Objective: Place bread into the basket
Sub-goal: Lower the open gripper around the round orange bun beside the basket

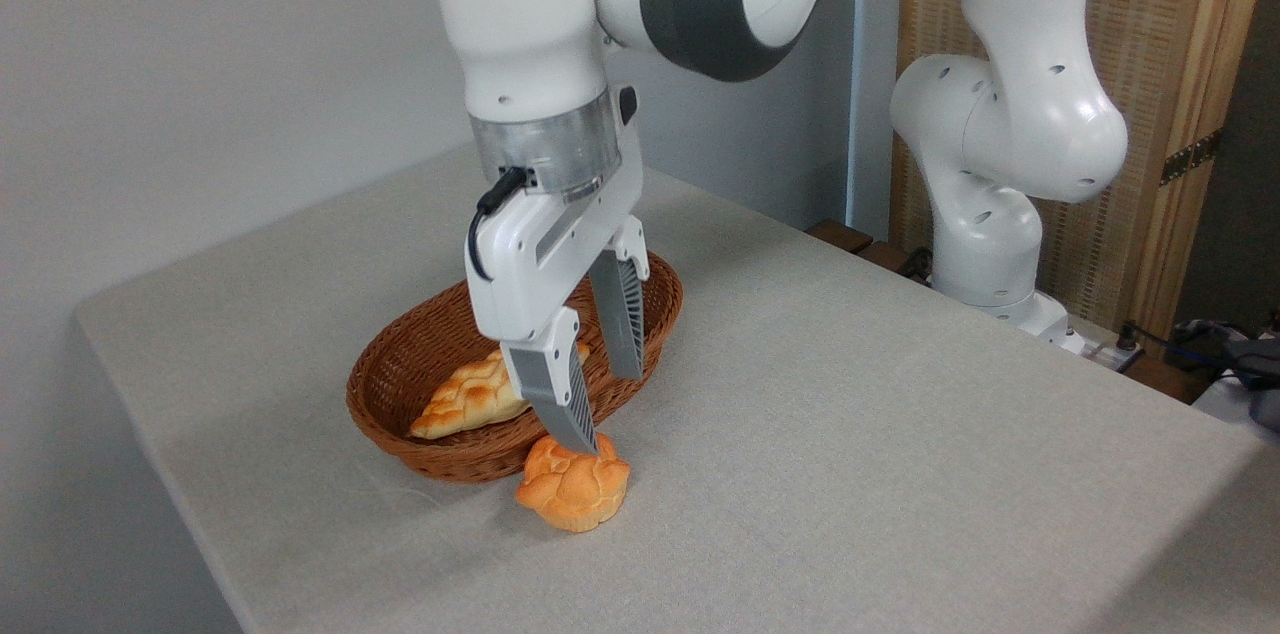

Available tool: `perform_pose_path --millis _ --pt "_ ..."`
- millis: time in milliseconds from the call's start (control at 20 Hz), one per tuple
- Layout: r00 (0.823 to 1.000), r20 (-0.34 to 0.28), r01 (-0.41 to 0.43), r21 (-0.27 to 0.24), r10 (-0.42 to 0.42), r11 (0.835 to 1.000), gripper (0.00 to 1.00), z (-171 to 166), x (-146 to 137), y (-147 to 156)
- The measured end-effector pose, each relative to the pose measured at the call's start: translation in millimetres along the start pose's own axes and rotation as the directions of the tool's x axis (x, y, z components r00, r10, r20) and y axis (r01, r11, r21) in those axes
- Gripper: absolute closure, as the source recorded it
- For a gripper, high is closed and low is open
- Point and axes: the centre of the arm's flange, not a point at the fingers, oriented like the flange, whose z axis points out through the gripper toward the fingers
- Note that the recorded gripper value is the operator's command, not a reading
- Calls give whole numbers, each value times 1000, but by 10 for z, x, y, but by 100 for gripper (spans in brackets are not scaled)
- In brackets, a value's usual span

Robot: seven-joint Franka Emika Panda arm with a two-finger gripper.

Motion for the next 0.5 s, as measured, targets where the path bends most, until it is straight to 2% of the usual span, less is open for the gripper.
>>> perform_pose_path --millis 100,350,500 --pt "998 3 -55 -10 55 998 0 99 12 -24" --pt "994 13 -110 7 109 994 0 288 67 -152" --pt "989 13 -149 -2 149 989 0 444 141 -241"
